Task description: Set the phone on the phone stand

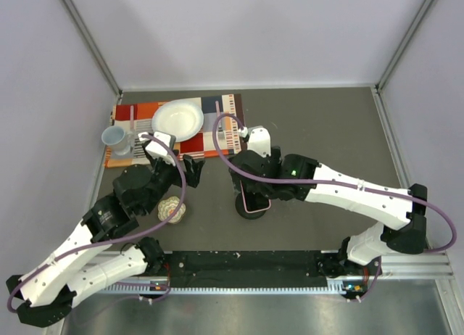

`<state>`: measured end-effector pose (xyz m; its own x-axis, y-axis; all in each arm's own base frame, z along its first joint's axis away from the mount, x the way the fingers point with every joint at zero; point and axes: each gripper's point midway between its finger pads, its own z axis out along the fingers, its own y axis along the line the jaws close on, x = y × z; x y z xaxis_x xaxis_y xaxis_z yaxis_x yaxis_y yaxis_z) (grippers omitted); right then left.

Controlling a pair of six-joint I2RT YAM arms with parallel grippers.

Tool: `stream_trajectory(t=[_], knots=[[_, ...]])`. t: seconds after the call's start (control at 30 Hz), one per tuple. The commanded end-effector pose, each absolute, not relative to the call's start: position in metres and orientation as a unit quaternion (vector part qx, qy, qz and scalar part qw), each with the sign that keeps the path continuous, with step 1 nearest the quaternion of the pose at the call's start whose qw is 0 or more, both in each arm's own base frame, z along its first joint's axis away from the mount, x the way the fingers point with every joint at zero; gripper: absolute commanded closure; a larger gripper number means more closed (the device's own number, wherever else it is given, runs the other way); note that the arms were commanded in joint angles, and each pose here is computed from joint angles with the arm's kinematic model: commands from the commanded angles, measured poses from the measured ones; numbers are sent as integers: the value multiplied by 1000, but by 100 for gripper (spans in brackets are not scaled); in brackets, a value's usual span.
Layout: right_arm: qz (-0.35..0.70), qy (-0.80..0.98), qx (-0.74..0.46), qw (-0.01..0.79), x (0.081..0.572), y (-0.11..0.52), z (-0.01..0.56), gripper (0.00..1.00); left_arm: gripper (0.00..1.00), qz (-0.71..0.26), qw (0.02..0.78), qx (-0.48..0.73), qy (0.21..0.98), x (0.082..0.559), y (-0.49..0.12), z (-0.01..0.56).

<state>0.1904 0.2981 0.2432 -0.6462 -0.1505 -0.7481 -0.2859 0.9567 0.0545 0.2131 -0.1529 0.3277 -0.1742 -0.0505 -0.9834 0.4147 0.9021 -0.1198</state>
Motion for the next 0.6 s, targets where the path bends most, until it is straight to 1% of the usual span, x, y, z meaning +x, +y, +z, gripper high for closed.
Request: stream_trajectory(t=[0.0,0.17,0.27,0.37,0.4,0.47,0.5,0.57], knots=[[79,898,-86,424,202,298,251,13,16,-172,664,114,719,219,-146,356],[65,901,-86,420,203,299,242,16,16,-182,664,119,715,219,-151,364],[55,902,-87,419,205,298,238,20,16,-187,666,120,712,218,-152,372],[52,900,-84,424,206,297,239,35,16,-189,671,125,706,217,-153,380],[48,898,-82,430,208,295,241,50,16,-187,673,128,704,217,-152,382],[46,894,-79,438,210,290,247,68,16,-188,677,129,700,215,-150,388],[42,892,-79,442,213,288,249,79,16,-186,678,131,699,216,-150,389],[36,893,-73,443,222,278,252,93,16,-186,680,133,697,215,-150,392]])
